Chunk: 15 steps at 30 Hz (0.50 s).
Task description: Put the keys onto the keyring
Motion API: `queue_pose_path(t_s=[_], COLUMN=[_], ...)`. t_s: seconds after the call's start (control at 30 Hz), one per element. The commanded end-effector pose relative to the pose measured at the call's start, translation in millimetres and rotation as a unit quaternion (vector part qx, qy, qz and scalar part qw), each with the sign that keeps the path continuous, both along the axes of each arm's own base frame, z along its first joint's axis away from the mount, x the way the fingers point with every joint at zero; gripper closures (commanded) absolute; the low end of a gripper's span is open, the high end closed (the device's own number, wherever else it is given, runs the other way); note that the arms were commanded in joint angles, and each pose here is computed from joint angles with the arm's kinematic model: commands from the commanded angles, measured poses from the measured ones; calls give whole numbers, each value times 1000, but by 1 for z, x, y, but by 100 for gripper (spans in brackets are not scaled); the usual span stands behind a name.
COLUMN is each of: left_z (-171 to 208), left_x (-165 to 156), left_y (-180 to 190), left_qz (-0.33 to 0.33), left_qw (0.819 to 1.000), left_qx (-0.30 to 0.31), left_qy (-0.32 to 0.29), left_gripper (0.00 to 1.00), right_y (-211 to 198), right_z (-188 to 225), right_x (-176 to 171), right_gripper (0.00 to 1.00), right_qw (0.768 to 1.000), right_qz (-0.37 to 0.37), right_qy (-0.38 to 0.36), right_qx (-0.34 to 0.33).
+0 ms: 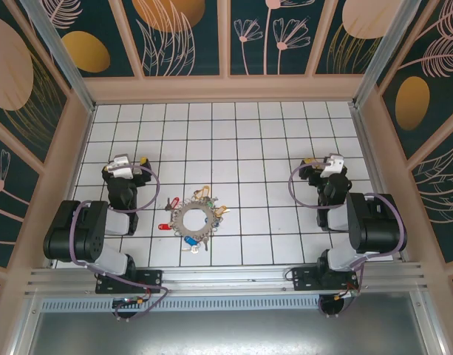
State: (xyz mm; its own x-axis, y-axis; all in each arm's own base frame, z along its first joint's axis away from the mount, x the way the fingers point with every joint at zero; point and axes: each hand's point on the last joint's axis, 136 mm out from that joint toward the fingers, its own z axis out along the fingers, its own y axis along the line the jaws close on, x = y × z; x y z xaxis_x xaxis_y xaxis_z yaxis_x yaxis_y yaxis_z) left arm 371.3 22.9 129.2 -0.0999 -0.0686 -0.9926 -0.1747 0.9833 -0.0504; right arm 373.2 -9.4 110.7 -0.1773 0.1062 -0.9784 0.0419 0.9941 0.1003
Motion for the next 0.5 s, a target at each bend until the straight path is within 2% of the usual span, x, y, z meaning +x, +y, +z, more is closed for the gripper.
queue_pose_path(t_s=[0.0,0.47], left_z=[7,8], left_x=[2,2], left_y=[5,5], left_qz=[11,11], left_qw=[1000,1000], left_qx=[-6,-6], left_qy=[-13,-14], left_gripper=[1,1], right_y=[1,1], right_z=[9,9], right_x=[5,5], right_gripper=[1,1], right_qw=[1000,1000], right_qz=[8,7], right_qy=[-15,-15], right_qx=[4,4])
